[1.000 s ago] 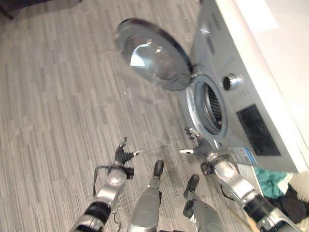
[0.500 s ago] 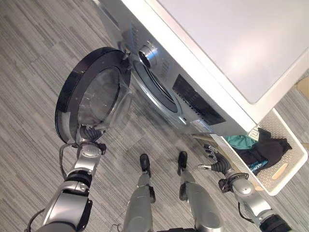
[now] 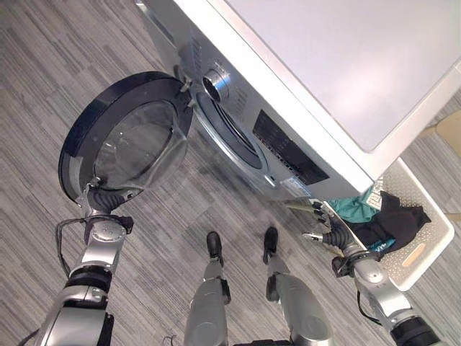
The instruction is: Grab the laundry basket,head to the washer,open it,put in the laundry and shut it.
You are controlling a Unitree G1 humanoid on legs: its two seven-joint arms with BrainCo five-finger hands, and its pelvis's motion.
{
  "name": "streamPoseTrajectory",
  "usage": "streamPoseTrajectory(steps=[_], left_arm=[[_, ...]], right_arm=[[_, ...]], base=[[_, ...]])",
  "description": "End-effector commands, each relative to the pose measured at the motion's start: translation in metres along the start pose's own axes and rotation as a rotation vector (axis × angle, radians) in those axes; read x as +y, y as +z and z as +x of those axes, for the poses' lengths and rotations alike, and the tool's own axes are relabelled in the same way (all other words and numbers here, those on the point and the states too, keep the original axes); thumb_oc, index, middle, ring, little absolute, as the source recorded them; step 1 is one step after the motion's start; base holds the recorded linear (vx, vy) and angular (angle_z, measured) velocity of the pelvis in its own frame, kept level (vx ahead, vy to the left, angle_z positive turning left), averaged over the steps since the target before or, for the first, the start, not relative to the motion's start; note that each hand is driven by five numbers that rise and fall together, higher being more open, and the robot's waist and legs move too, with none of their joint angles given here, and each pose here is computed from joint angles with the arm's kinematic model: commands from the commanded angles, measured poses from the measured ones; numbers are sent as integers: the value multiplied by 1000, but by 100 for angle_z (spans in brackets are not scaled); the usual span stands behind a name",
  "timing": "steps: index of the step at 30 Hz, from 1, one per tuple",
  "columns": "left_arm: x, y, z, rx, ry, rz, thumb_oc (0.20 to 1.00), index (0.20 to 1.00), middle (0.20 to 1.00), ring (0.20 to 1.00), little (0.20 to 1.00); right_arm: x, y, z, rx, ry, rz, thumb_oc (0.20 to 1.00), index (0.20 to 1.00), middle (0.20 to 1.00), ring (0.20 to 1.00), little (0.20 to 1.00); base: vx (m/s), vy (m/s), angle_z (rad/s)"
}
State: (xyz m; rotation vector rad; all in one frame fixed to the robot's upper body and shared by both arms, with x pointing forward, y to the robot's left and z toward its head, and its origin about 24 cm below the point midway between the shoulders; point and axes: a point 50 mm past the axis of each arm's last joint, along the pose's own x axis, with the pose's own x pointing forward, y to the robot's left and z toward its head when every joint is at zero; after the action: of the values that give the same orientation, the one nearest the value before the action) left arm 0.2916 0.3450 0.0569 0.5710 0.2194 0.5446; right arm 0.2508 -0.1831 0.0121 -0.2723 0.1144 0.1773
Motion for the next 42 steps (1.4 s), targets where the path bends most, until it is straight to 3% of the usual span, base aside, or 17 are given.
streamPoseTrajectory(steps=[1,3,4,8,17,24,33,42], left_arm=[[4,-8,-1,6,52,17,1000,1000,1000,1000,1000],[-30,-28,-26,40,-44,-28,1000,1000,1000,1000,1000],[-30,-28,-26,40,-44,-28,1000,1000,1000,1000,1000],[-75,-72,-80,182,-224,-89,1000,1000,1000,1000,1000],[-105,-141,-156,465,-462,15,1000,1000,1000,1000,1000],[-120,-152,-180,527,-552,9,1000,1000,1000,1000,1000],[-112,-170,-190,602,-547,67,1000,1000,1000,1000,1000],[-108,-157,-169,516,-516,61,1000,1000,1000,1000,1000]], right_arm=[[0,11,-5,-79,-25,-6,1000,1000,1000,1000,1000],[-7,12,-7,-76,-66,-56,1000,1000,1000,1000,1000],[-7,12,-7,-76,-66,-56,1000,1000,1000,1000,1000],[-21,14,-11,-76,-132,-125,1000,1000,1000,1000,1000],[-32,5,-23,-37,-214,-226,1000,1000,1000,1000,1000],[-33,-8,-18,42,-146,-273,1000,1000,1000,1000,1000],[-34,-11,-3,76,-93,-373,1000,1000,1000,1000,1000],[-24,4,41,51,-69,-525,1000,1000,1000,1000,1000]], base=[[70,21,-7],[75,26,-10],[62,26,-19],[111,32,-56],[121,-141,-85],[80,-128,-87],[108,34,-23],[-36,77,6]])
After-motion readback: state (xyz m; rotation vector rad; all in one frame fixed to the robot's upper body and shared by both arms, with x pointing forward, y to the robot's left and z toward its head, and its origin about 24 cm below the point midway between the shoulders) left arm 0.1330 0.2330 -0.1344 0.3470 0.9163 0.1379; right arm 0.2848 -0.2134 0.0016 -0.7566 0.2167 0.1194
